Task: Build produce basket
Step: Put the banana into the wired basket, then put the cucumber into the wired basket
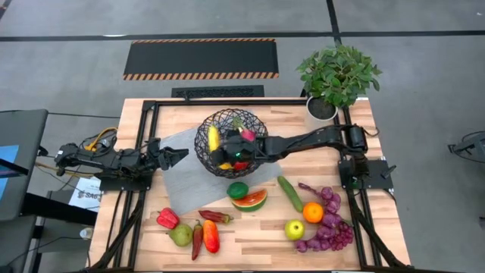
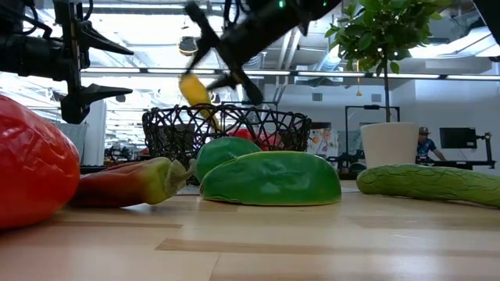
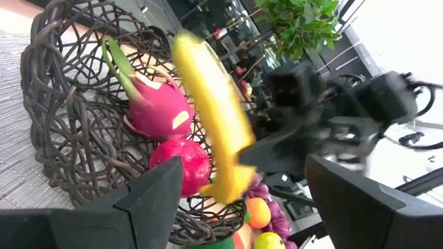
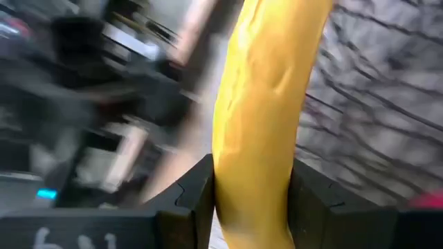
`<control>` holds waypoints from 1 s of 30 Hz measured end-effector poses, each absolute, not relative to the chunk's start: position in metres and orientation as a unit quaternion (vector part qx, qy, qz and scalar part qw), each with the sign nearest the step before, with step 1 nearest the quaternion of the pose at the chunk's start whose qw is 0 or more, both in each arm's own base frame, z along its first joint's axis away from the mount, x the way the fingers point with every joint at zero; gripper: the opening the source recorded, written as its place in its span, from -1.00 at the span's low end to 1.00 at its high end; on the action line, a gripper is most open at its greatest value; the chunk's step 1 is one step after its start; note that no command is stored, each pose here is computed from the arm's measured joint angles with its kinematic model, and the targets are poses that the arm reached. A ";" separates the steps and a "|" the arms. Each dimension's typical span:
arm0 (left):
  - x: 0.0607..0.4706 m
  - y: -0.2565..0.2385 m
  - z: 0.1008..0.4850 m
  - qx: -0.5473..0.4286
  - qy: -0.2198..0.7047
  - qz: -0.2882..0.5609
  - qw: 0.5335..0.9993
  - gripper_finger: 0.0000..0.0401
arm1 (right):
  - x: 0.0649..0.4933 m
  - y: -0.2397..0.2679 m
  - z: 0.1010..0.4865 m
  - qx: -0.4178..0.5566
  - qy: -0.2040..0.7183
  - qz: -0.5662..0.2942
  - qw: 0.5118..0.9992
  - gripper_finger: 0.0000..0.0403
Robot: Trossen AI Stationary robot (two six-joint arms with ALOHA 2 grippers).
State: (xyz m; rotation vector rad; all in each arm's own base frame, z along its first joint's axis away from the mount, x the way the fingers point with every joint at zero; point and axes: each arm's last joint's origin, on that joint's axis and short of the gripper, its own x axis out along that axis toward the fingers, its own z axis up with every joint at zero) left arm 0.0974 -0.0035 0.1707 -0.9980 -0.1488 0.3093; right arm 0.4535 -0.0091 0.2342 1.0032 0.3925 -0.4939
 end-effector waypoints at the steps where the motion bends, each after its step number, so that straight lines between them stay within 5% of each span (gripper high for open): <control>1: 0.097 -0.004 0.171 -0.476 -0.071 0.148 0.864 0.44 | 0.453 -0.009 0.233 0.472 0.189 -0.236 0.828 -0.20; 19: 0.097 -0.004 0.171 -0.476 -0.071 0.148 0.864 0.44 | 0.455 -0.024 0.224 0.468 0.211 -0.230 0.827 0.28; 30: 0.097 -0.004 0.171 -0.476 -0.069 0.144 0.865 0.44 | 0.418 0.015 0.295 0.378 0.267 -0.062 0.884 0.29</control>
